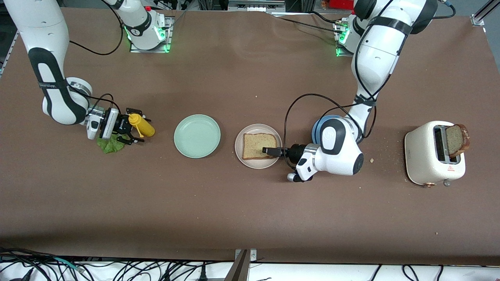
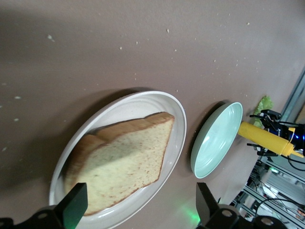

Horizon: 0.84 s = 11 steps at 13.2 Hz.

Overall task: Make sandwich in beige plate with both arms
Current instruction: 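Release the toast on the beige plate while the right gripper lifts the mustard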

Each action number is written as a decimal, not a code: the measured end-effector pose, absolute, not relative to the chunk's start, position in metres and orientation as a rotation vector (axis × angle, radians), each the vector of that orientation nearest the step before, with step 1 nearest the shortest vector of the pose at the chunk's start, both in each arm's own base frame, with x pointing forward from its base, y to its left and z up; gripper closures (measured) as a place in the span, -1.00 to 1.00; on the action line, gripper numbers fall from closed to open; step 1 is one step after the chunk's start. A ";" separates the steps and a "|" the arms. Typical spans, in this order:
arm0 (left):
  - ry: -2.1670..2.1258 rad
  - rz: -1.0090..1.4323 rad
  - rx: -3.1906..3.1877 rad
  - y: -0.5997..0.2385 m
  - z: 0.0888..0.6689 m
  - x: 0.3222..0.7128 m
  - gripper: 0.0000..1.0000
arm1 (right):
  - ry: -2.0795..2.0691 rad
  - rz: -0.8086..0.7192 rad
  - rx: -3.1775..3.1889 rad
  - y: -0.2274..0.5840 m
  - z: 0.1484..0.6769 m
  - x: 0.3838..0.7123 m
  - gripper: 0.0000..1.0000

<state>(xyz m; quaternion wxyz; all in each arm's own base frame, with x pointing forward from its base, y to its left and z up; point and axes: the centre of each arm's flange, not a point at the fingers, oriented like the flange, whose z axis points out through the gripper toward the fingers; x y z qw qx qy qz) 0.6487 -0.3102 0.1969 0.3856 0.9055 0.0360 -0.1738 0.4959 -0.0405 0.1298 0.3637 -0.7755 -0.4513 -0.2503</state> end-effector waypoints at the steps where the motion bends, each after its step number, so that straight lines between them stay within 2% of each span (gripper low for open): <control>1: 0.105 -0.441 2.344 -0.307 0.209 0.651 -1.00 | -1.169 -0.641 -1.997 -0.038 0.130 0.497 -0.97; 2: 0.110 -0.435 2.396 -0.302 0.219 0.654 -1.00 | -1.171 -0.641 -2.004 -0.038 0.130 0.497 -0.83; 3: 0.103 -0.416 2.462 -0.294 0.230 0.658 -1.00 | -1.178 -0.645 -2.005 -0.039 0.130 0.497 -0.82; 7: -0.039 -0.258 2.777 -0.245 0.283 0.677 -1.00 | -1.270 -0.693 -1.991 -0.042 0.131 0.499 0.10; 11: -0.154 -0.175 3.039 -0.195 0.321 0.686 -1.00 | -1.355 -0.708 -2.009 -0.033 0.139 0.511 0.22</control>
